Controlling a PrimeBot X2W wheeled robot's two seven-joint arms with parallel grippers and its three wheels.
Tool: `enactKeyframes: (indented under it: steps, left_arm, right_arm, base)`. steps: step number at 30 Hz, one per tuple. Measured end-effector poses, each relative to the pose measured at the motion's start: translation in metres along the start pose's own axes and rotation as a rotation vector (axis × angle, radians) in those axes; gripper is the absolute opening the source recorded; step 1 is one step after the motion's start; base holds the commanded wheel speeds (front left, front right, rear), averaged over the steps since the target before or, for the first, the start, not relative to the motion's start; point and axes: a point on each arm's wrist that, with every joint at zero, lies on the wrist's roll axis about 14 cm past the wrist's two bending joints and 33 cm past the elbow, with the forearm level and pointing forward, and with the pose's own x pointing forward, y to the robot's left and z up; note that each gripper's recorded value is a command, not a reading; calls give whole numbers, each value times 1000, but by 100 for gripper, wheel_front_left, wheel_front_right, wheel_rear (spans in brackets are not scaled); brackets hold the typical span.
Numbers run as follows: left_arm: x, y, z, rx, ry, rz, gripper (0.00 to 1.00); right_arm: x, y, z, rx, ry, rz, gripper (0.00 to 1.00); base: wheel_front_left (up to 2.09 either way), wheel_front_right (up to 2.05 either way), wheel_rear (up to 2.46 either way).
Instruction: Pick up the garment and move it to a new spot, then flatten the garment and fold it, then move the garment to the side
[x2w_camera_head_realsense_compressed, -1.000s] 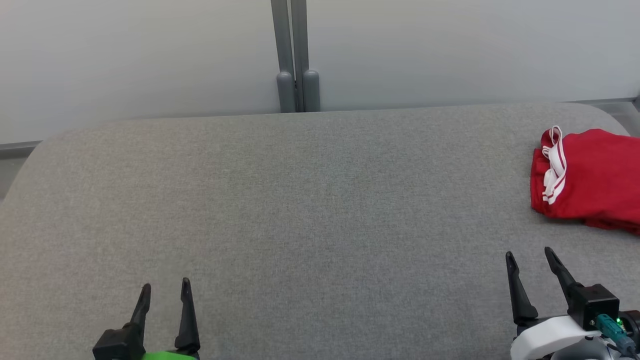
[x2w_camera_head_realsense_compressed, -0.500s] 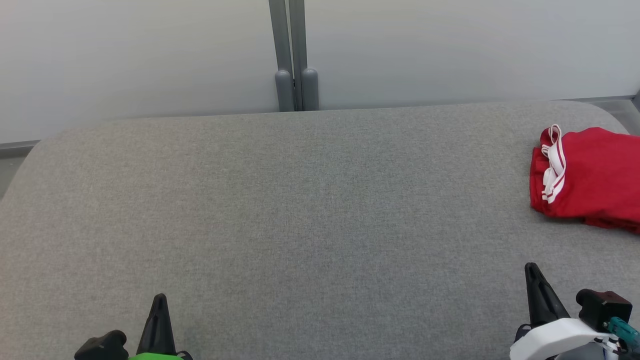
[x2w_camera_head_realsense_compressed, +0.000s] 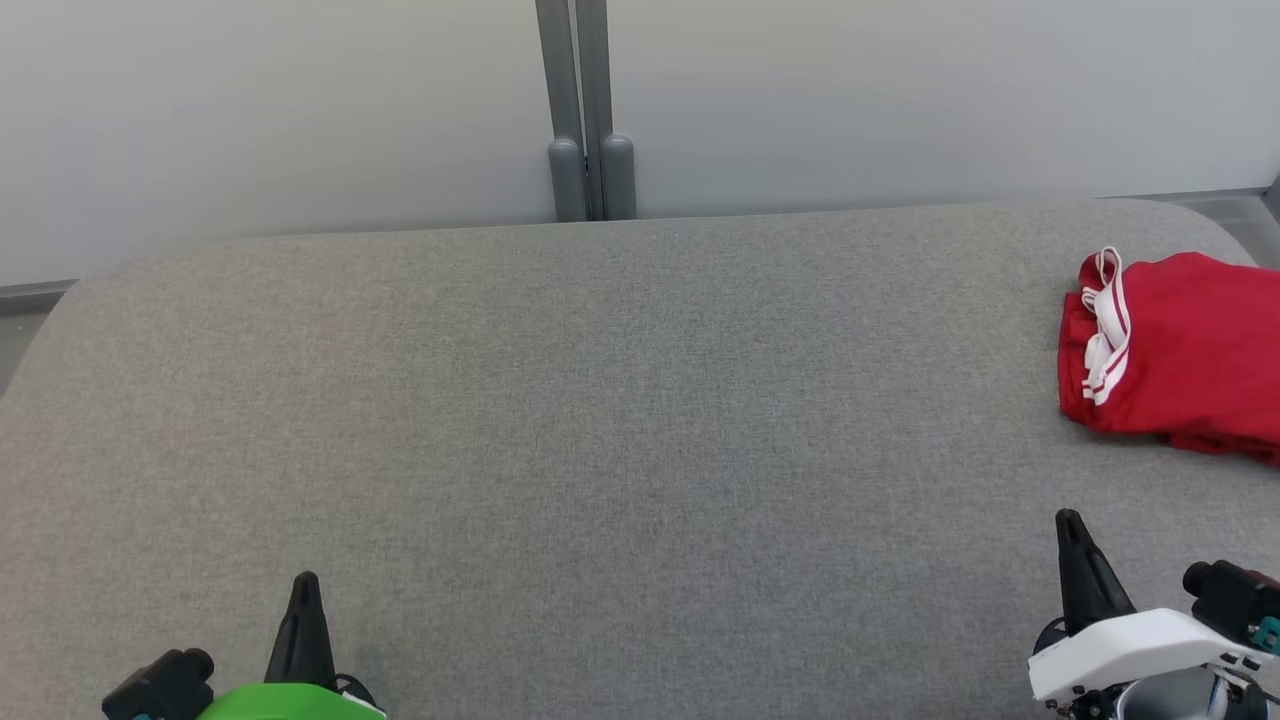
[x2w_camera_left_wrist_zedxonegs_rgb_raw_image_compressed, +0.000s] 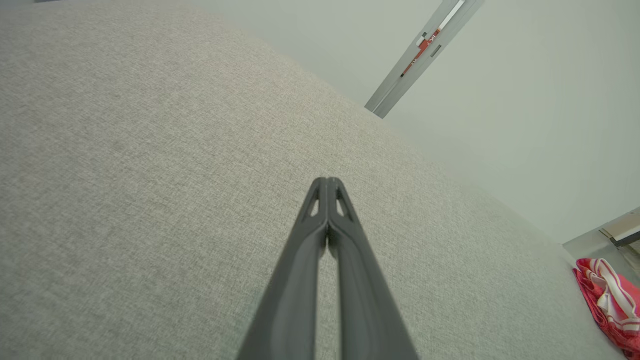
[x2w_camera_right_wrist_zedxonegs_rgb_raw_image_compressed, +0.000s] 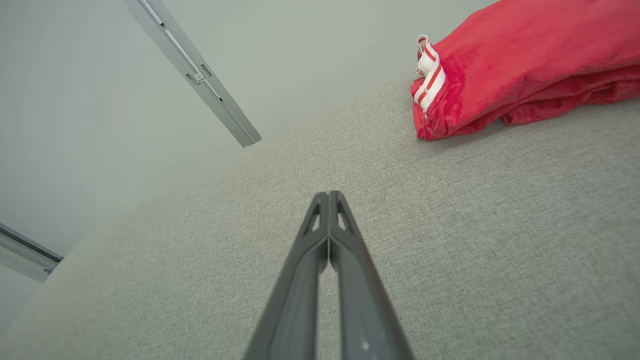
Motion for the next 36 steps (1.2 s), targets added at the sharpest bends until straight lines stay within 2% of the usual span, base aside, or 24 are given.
enactKeyframes:
  steps: [36]
  left_arm:
    - [19, -10, 18, -466, 11, -33, 0]
  right_arm:
    - [14, 4, 10, 526, -1, -16, 0]
  base:
    - [0, 0, 0]
